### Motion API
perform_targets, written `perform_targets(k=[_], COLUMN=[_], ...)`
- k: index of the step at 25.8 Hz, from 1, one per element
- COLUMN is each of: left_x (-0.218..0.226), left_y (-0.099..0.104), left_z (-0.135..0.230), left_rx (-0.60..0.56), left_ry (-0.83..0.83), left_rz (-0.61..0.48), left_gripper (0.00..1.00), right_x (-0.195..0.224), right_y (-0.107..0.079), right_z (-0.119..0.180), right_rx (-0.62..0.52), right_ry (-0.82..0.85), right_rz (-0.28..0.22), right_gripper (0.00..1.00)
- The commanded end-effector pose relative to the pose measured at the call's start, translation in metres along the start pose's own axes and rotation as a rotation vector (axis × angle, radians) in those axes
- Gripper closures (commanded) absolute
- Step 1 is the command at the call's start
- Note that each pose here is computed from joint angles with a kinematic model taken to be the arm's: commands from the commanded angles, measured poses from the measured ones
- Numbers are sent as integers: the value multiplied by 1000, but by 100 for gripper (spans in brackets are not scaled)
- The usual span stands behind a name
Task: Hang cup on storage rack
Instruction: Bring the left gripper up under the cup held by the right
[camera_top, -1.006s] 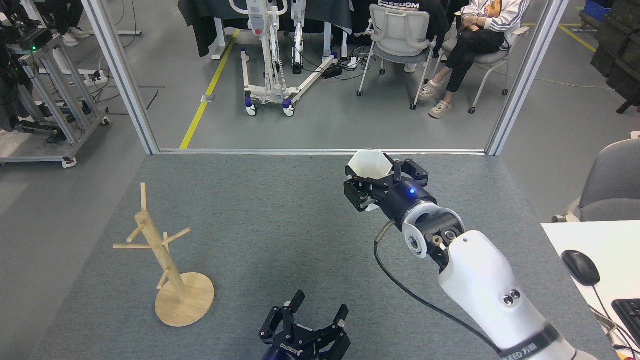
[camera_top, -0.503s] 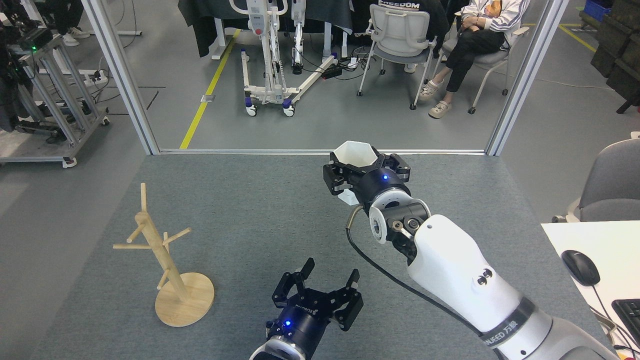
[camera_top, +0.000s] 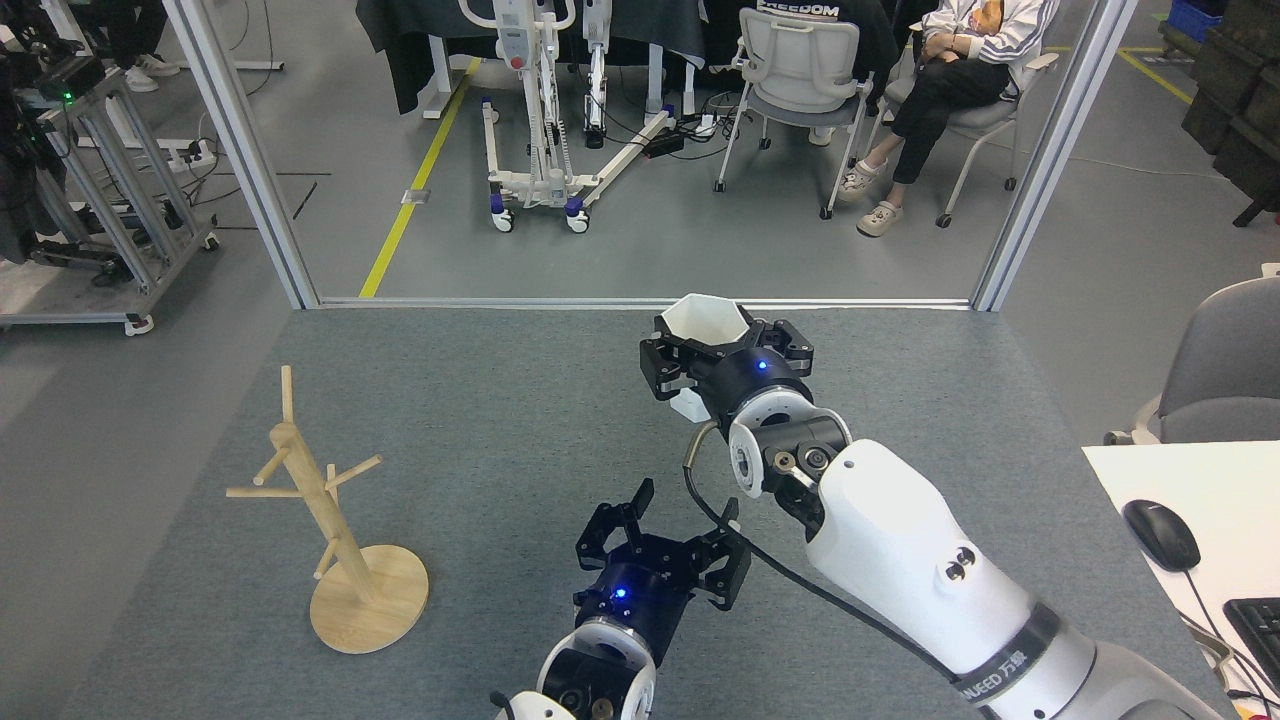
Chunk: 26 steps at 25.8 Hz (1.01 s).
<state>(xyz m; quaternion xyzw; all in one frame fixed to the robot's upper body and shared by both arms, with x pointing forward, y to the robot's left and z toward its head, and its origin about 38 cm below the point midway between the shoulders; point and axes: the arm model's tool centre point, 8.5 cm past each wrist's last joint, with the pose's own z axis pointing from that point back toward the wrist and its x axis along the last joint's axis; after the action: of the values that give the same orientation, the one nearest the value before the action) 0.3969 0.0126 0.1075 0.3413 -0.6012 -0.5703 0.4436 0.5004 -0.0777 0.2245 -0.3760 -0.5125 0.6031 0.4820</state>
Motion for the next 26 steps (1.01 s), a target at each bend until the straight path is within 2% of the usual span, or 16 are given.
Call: perform_targets(k=[1, 3, 7, 14, 26], left_x=[-5, -8, -12, -17, -29], left_y=[13, 23, 38, 48, 53], left_z=[-19, -30, -44, -57, -83], left_rx=[3, 18, 38, 40, 3], left_ry=[28, 51, 65, 70, 65], left_rz=[-38, -57, -71, -96, -163], left_gripper=[8, 11, 12, 12, 12], right_x=[0, 1, 2, 7, 25], right_y=[0, 2, 5, 6, 2], right_z=[0, 1, 1, 1, 3], right_rx=[-9, -14, -14, -12, -20], right_ry=[4, 6, 8, -1, -38], right_rz=[18, 32, 39, 35, 15], right_gripper=[100, 100, 100, 100, 100])
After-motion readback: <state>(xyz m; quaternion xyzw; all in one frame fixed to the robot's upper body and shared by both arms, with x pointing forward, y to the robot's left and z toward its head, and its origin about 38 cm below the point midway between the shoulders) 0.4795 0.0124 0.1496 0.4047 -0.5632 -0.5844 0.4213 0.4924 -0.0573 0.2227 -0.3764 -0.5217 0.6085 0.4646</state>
